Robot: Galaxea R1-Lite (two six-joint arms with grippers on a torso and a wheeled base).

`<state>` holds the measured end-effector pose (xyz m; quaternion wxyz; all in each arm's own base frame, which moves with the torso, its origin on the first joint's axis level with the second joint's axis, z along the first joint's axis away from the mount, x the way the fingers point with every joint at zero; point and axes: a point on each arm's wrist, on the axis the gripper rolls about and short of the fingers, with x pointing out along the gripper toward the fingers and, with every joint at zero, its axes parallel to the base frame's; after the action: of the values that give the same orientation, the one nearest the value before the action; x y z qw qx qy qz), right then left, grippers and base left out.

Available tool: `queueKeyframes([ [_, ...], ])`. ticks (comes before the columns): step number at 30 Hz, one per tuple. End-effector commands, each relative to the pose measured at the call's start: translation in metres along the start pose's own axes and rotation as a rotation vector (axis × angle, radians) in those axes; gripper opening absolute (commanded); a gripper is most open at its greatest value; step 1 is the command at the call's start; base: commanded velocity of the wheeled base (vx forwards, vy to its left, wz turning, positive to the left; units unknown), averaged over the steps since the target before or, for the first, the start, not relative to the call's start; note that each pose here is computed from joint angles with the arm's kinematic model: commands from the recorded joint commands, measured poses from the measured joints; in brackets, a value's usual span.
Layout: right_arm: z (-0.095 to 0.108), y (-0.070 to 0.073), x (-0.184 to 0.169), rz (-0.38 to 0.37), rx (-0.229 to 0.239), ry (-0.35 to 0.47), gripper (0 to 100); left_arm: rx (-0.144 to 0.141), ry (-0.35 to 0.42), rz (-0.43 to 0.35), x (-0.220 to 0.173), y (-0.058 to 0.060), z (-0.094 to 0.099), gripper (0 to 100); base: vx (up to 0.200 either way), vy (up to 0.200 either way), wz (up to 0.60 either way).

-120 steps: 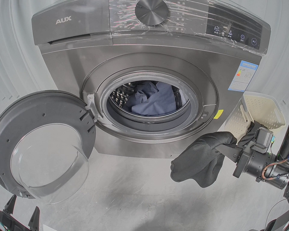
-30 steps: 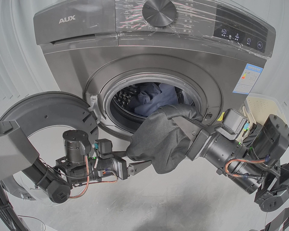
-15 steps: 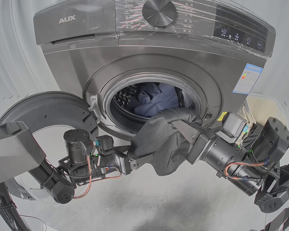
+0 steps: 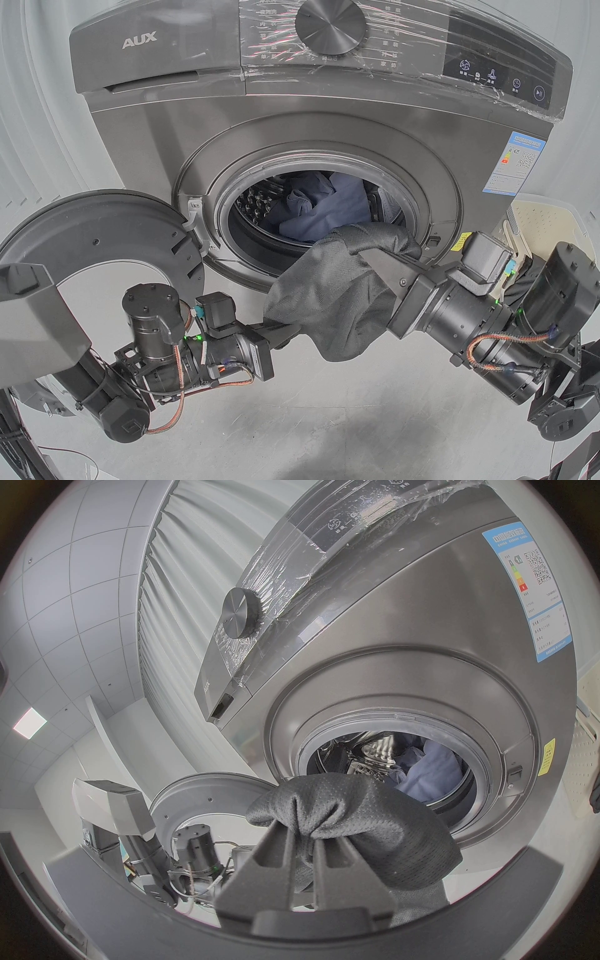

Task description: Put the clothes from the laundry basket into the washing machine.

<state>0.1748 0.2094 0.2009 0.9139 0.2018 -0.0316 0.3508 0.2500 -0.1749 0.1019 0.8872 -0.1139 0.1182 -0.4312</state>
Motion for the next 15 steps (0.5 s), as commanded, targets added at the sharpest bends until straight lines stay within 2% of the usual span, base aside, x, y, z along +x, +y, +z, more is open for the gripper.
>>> queueKeyframes([
  [1,-0.002,-0.003,0.001,-0.005,-0.003,0.008,0,0.021,-0.045,-0.035,-0.016,-0.021,0.009,0,0.000,0.000,0.00],
  [5,-0.006,-0.003,0.002,-0.006,-0.006,0.020,0,0.034,-0.093,-0.074,-0.031,-0.038,0.020,0,0.000,0.000,0.00],
  [8,-0.011,-0.005,0.003,-0.006,-0.009,0.040,0,0.029,-0.141,-0.091,-0.039,-0.045,0.031,0,0.000,0.000,0.00],
  [9,-0.011,-0.005,0.003,-0.006,-0.009,0.041,100,0.028,-0.142,-0.093,-0.040,-0.046,0.032,0,0.000,0.000,0.00],
  [10,-0.016,-0.007,0.003,-0.011,-0.013,0.059,100,0.024,-0.169,-0.109,-0.044,-0.051,0.038,0,0.000,0.000,0.00],
  [15,-0.025,-0.010,0.003,-0.021,-0.020,0.085,100,0.030,-0.210,-0.127,-0.050,-0.058,0.047,0,0.000,0.000,0.00],
])
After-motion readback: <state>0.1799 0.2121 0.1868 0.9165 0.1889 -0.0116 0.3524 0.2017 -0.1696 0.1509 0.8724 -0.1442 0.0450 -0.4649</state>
